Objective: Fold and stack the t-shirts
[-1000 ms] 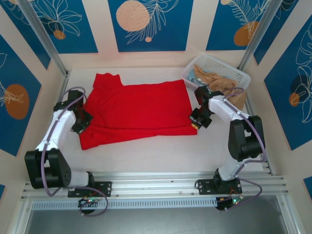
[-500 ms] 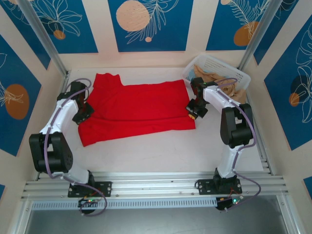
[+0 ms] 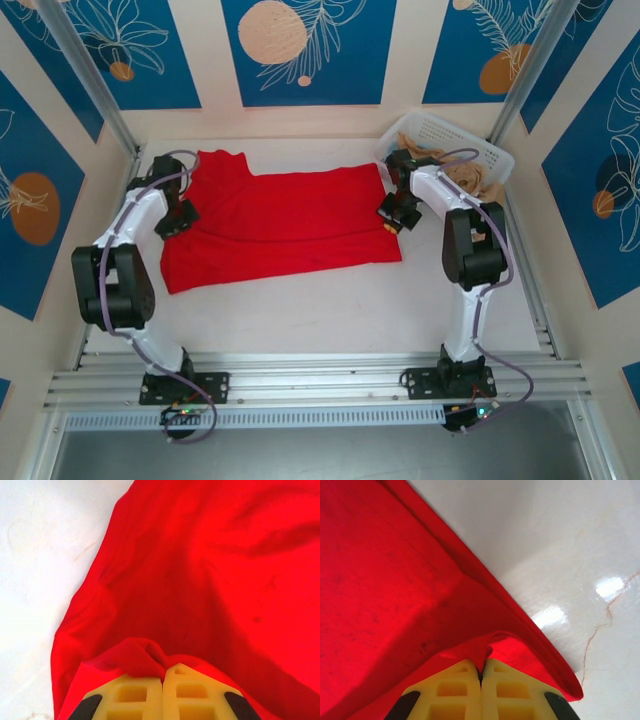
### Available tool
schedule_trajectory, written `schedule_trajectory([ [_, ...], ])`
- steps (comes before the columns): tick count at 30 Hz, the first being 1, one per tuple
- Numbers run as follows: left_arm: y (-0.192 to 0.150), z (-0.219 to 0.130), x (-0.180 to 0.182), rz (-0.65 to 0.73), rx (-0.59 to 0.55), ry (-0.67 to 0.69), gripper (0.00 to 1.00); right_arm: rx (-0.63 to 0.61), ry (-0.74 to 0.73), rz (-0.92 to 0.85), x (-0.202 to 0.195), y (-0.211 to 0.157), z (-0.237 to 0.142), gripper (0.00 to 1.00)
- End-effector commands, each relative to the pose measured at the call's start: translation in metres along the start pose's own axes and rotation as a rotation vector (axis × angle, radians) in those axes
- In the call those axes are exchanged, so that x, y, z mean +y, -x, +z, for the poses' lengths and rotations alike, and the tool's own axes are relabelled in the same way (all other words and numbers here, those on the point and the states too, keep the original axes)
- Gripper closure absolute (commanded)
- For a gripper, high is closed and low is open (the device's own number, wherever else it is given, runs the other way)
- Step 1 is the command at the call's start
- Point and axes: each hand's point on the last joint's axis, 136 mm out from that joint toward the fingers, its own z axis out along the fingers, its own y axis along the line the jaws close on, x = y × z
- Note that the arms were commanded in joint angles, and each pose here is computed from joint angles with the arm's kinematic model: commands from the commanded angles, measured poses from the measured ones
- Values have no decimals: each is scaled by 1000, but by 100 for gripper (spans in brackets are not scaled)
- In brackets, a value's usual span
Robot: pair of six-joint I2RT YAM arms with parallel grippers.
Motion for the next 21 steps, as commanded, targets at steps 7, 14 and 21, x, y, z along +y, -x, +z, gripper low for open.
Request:
schedule_trajectory([
  [7, 21, -39, 0, 47, -66, 2, 32, -41, 89, -59, 10, 10, -36, 54],
  [14, -33, -49, 56, -174, 18, 114, 31, -29, 173, -57, -16, -21, -51, 50],
  [21, -102, -13, 105, -460, 222, 69, 36, 70, 193, -27, -62, -69, -17, 49],
])
